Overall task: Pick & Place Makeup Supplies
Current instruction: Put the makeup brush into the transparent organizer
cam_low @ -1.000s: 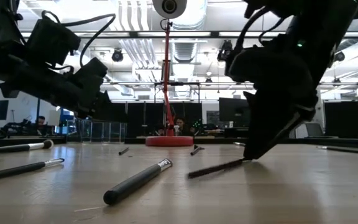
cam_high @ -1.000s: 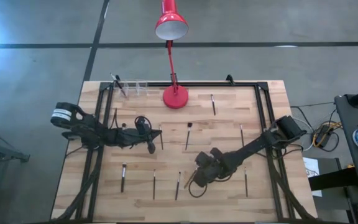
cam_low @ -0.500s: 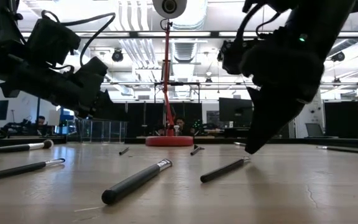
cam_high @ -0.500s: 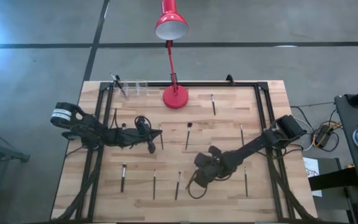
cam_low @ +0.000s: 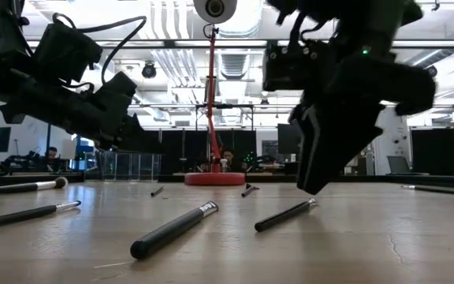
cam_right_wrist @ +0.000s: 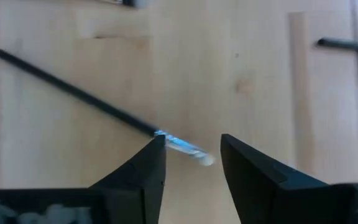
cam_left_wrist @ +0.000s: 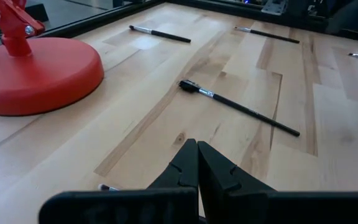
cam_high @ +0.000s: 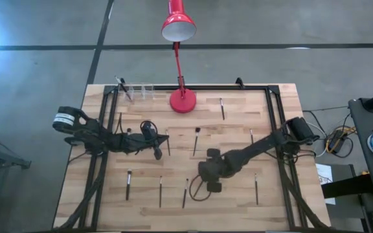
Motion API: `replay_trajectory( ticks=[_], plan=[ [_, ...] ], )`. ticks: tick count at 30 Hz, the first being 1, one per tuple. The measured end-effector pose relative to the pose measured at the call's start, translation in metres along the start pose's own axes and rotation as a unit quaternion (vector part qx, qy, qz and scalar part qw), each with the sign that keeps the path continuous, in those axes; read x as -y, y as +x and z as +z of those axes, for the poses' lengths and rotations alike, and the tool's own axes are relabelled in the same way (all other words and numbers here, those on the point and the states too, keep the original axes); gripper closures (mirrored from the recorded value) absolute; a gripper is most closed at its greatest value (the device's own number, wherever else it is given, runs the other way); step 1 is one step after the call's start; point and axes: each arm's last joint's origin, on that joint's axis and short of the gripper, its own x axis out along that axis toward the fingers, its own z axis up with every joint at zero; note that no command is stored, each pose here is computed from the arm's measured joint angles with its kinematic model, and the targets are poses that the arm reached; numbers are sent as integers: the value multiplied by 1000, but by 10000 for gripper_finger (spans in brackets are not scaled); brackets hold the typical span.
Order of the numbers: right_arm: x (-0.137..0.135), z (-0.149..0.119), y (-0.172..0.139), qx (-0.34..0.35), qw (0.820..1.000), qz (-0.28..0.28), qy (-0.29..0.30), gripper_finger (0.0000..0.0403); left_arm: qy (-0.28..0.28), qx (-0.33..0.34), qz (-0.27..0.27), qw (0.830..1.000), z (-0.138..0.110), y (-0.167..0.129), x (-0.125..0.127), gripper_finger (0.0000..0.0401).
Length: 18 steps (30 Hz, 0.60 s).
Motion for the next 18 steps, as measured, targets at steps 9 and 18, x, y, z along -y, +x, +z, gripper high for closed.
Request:
replay_trajectory(
  ticks=[9,18],
  plan=[
    [10,0,3,-27,996,56,-65,256,3,0,0,1000,0,0,0,401],
    [12,-7,7,-41,996,49,-67,288,3,0,0,1000,0,0,0,401]
  ],
)
